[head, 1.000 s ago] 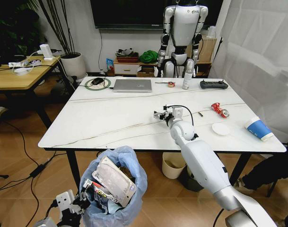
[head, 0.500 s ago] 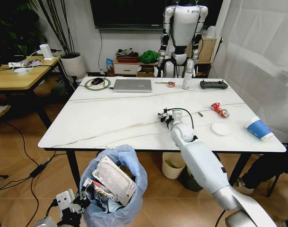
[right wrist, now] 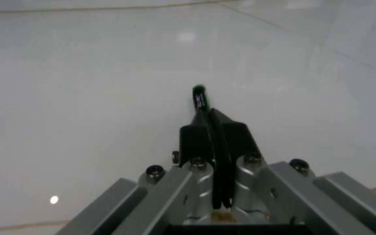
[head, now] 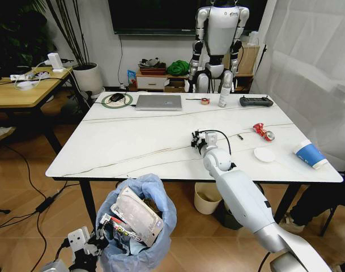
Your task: Pick up the trash bin and place the trash from the table into it.
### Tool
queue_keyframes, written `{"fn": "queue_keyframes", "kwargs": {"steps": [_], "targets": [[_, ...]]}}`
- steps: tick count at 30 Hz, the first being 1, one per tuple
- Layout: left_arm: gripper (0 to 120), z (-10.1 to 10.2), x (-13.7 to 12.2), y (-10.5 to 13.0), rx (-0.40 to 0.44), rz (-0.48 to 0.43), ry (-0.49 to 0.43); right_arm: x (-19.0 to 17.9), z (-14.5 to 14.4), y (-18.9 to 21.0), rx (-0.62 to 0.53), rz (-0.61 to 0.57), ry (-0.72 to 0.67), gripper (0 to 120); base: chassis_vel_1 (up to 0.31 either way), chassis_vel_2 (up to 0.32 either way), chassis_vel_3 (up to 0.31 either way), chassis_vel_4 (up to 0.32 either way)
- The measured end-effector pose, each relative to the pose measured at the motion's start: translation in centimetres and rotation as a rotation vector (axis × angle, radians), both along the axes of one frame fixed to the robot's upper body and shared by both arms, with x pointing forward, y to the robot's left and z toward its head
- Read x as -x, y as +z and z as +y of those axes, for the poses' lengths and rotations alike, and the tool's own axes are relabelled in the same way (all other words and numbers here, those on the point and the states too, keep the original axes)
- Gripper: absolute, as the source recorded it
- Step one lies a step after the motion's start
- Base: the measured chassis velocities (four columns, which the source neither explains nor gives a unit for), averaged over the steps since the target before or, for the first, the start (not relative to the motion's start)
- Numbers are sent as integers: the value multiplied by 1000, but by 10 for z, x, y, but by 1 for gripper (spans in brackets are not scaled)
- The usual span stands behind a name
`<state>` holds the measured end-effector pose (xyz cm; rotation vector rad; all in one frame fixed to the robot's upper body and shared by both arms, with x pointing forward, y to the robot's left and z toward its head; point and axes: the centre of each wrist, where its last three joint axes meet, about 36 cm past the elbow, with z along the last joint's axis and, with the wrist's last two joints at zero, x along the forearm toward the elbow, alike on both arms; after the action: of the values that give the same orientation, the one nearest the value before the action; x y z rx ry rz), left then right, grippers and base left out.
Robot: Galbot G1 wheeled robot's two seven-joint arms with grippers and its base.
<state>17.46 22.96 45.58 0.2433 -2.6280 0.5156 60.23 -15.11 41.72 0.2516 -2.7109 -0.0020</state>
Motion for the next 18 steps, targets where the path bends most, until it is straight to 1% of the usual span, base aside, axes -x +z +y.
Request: {"fn": "queue_keyframes", "kwargs": {"steps": [10,18], "targets": [[0,0,-1,-2,4,0,-6,3,-6,8,-29,1,12,0,0,0,0,0],[0,1,-2,-2,5,-1,-7,5,-4,14,-50,-8,27,1,0,0,0,0]]}}
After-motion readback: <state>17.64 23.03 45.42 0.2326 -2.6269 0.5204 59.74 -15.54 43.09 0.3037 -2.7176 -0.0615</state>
